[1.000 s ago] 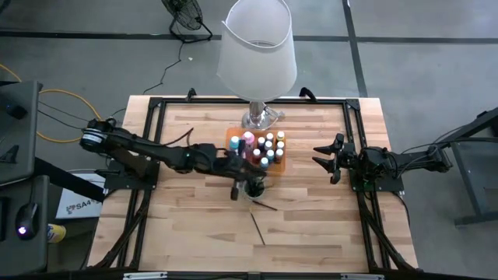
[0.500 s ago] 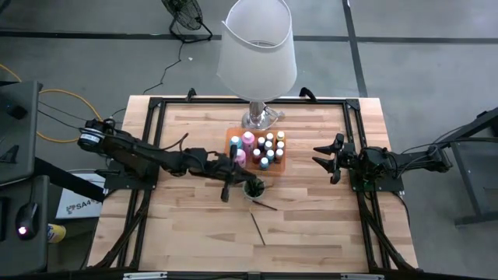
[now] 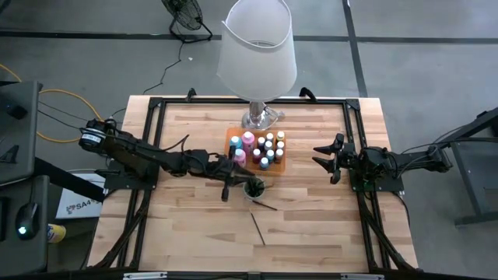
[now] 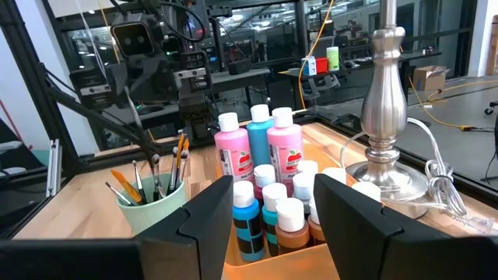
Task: Pick & Place Paint Supplies
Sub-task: Put the gray paintbrushes into the green cup
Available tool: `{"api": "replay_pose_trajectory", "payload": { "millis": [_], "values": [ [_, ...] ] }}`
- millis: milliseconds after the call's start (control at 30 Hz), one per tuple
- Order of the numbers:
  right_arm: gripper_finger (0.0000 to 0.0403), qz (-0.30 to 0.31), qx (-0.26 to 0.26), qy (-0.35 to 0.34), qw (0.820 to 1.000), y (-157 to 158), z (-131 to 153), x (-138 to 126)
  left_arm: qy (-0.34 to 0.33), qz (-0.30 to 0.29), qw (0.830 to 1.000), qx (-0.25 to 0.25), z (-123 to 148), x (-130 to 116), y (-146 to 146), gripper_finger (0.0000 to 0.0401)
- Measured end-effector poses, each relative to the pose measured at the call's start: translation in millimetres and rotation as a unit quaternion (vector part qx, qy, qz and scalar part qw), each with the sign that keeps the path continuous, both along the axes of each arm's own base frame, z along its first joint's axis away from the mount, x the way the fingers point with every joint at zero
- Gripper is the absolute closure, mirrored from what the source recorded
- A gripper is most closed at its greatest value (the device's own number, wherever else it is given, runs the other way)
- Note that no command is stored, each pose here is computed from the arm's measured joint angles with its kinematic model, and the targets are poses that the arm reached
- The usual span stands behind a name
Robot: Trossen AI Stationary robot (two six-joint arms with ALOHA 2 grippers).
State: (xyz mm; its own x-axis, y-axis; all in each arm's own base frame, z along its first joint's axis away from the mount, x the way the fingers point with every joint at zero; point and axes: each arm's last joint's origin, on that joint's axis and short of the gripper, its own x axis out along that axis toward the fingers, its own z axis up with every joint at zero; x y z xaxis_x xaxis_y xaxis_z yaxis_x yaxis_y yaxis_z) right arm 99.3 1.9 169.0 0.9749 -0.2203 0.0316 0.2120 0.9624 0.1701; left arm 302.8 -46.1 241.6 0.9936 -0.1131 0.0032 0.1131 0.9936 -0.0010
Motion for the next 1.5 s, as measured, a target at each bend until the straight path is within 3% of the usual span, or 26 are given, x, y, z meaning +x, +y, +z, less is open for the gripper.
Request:
{"api": "replay_pose_trajectory", "payload": {
  "millis": [167,333,600,800,1033,1267,1500],
  "values": [
    [0.0229,0.0,0.0,0.0,1.0,0.0,-0.1,0.0,0.0,0.001,1.0,-0.002,0.2,0.1,0.0,0.0288],
    [0.0229,0.0,0.0,0.0,1.0,0.0,-0.1,0.0,-0.001,0.001,1.0,-0.002,0.6,-0.1,0.1,0.0259],
    [0.0229,0.0,0.0,0.0,1.0,0.0,-0.1,0.0,-0.003,-0.001,1.0,0.006,10.5,-4.8,0.7,0.0256],
    [0.0229,0.0,0.0,0.0,1.0,0.0,-0.1,0.0,0.075,-0.034,0.995,0.062,22.8,4.0,-3.1,0.0256],
    [0.0229,0.0,0.0,0.0,1.0,0.0,-0.1,0.0,0.166,-0.03,0.979,0.111,54.7,20.0,-4.8,0.0256],
    [0.0229,0.0,0.0,0.0,1.0,0.0,-0.1,0.0,0.259,-0.064,0.952,0.147,65.8,38.0,-25.9,0.0256],
    [0.0229,0.0,0.0,0.0,1.0,0.0,0.0,0.0,0.257,-0.07,0.956,0.125,65.9,46.3,-58.7,0.0256]
  ]
}}
